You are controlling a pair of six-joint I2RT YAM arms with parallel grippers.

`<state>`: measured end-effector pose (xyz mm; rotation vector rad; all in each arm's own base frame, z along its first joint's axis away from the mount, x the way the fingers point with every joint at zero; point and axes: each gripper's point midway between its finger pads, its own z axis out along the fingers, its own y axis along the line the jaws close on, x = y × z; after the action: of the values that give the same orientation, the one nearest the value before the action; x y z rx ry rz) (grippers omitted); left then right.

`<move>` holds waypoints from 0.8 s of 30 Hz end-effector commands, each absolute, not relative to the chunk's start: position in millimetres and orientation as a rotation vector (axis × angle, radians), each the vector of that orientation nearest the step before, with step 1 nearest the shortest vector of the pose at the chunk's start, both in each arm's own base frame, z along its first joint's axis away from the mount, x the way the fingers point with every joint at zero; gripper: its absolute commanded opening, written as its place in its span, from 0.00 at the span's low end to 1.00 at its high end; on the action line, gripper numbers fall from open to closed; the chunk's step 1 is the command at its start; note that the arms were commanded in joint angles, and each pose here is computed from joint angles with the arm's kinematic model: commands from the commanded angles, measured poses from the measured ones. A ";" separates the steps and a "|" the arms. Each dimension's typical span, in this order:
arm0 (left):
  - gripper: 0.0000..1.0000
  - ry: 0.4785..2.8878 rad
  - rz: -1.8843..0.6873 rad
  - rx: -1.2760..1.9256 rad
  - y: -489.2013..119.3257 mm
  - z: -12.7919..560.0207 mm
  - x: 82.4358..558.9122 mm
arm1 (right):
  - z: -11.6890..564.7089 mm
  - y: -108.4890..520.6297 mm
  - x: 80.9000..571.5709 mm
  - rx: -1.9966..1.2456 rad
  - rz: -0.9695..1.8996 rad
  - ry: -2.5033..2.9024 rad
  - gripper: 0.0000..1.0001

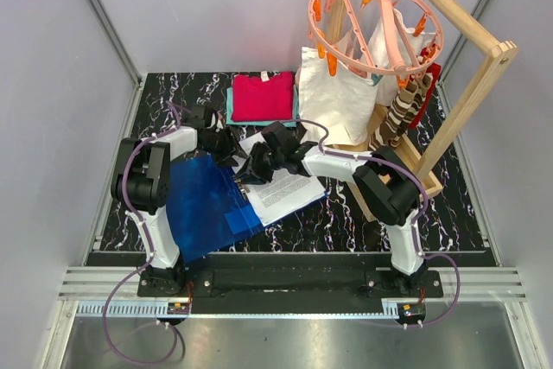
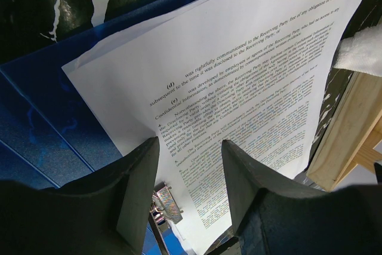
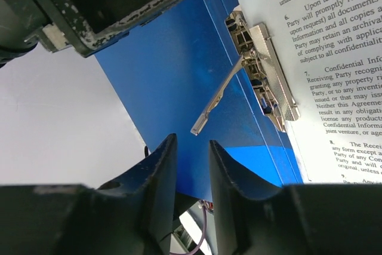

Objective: Put the files into the folder

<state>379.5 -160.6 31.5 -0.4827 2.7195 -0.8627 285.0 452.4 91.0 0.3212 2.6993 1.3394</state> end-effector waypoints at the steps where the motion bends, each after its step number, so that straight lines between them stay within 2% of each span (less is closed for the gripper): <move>1: 0.53 2.693 -0.820 -0.447 -157.4 34.4 390.4 | 95.2 461.3 291.0 0.374 1.355 2.690 0.35; 11: 0.53 2.690 -0.809 -0.451 -155.7 34.9 391.0 | 91.8 467.0 292.9 0.378 1.371 2.702 0.33; 14: 0.53 2.688 -0.807 -0.443 -156.0 36.0 390.7 | 90.4 466.7 292.0 0.380 1.371 2.707 0.25; 19: 0.53 2.689 -0.799 -0.444 -155.0 35.8 390.6 | 90.0 466.6 288.8 0.377 1.386 2.716 0.20; 24: 0.54 2.687 -0.784 -0.434 -153.5 37.3 391.7 | 87.1 461.7 282.9 0.377 1.389 2.723 0.04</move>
<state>379.8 -159.7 30.9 -0.4832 2.7195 -0.8547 288.1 458.3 79.3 0.3990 2.7340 1.3417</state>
